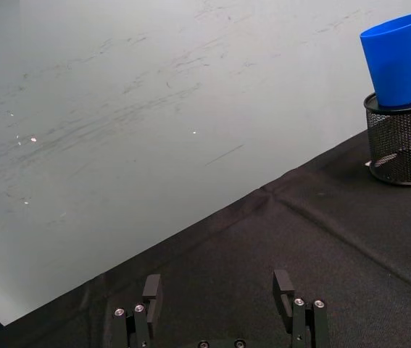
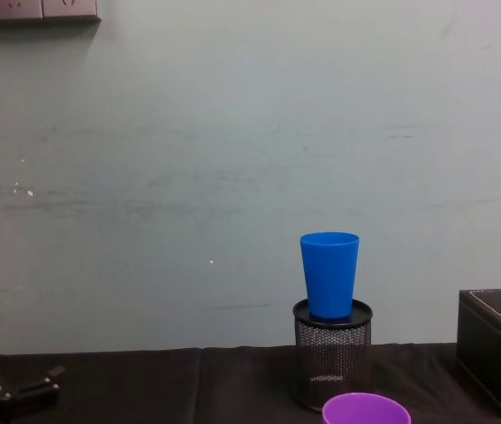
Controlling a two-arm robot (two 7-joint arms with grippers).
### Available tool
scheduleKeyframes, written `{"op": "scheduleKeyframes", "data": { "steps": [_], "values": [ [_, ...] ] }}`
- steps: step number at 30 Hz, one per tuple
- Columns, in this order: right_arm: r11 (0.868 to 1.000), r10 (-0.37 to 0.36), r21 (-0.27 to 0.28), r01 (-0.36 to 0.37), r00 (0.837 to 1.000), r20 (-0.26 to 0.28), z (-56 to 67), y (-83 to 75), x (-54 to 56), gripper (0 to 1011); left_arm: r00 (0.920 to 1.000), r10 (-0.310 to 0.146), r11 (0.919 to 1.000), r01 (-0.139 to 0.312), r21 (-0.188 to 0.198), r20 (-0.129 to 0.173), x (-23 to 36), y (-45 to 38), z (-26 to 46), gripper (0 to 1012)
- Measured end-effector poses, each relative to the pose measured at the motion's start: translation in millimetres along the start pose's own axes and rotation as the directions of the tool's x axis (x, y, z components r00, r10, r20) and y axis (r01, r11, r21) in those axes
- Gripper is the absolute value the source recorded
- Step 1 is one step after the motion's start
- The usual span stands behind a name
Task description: Pick up one cup with a gripper and tap it against the other cup.
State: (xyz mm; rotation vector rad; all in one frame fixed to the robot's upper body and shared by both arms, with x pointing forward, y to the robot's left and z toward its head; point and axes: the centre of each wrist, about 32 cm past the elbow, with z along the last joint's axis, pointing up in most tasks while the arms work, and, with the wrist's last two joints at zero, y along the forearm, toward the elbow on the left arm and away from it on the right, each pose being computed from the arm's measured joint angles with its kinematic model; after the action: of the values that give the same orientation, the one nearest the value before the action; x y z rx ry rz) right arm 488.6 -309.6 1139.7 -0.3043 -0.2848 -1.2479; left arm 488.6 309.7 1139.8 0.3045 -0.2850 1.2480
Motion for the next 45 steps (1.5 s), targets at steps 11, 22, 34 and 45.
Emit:
{"op": "scheduleKeyframes", "data": {
  "steps": [11, 22, 34, 45],
  "values": [
    [1.000, 0.000, 0.000, 0.000, 1.000, 0.000, 0.0, 0.0, 0.1, 1004, 1.0000, 0.000, 1.0000, 0.000, 0.000, 0.000, 0.0, 0.0, 0.0, 1000],
    [1.000, 0.000, 0.000, 0.000, 1.000, 0.000, 0.0, 0.0, 0.1, 1004, 1.0000, 0.000, 1.0000, 0.000, 0.000, 0.000, 0.0, 0.0, 0.0, 1000],
    [1.000, 0.000, 0.000, 0.000, 1.000, 0.000, 0.0, 0.0, 0.1, 1004, 1.0000, 0.000, 1.0000, 0.000, 0.000, 0.000, 0.0, 0.0, 0.0, 1000],
    [0.997, 0.003, 0.075, -0.003, 1.000, 0.000, 9.0, -9.0, 4.2, 1004, 1.0000, 0.000, 1.0000, 0.000, 0.000, 0.000, 0.0, 0.0, 0.0, 1000]
  ]
}}
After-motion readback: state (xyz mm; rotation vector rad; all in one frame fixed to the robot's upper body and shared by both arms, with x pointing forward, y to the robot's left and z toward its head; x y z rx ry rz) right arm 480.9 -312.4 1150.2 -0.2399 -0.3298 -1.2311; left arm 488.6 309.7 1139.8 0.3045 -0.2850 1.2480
